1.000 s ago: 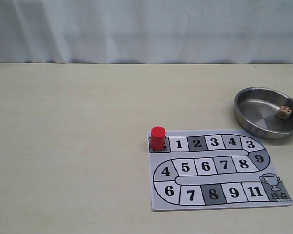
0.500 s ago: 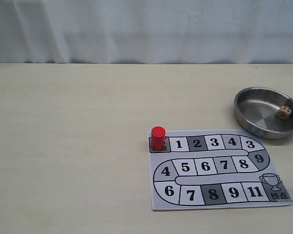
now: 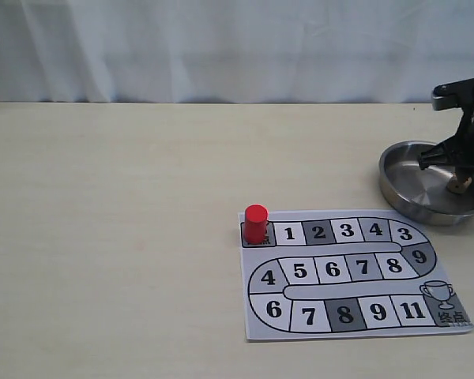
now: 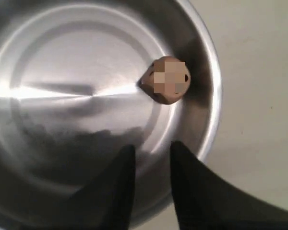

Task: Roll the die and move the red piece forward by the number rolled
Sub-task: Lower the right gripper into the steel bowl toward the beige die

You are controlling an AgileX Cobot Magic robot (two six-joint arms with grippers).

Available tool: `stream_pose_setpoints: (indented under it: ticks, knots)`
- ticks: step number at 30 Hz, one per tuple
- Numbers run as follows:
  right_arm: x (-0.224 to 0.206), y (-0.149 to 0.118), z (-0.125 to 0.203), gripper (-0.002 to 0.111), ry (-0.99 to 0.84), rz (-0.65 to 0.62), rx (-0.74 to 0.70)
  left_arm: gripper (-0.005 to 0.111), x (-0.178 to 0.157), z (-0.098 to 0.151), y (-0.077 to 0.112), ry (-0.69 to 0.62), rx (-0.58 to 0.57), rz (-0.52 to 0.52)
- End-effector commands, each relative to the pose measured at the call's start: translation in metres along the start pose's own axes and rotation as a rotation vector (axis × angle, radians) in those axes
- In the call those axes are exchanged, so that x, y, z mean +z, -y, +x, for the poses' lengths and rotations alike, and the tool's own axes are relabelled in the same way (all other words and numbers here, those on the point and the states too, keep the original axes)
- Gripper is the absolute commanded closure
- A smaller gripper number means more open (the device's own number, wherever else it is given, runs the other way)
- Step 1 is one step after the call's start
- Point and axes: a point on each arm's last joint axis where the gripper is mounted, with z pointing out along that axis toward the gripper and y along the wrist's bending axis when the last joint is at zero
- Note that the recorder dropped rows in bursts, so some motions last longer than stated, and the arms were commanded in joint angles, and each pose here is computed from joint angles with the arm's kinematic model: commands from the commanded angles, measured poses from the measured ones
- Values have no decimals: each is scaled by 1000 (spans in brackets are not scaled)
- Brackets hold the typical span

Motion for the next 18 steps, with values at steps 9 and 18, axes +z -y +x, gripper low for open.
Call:
stream_pose_setpoints:
  ticks: [9, 18]
  knots:
    - [32, -7, -12, 50, 110, 22, 98, 107, 0, 0, 1, 3, -3, 9]
    - [45, -8, -13, 50, 136, 49, 142, 107, 0, 0, 1, 3, -3, 9]
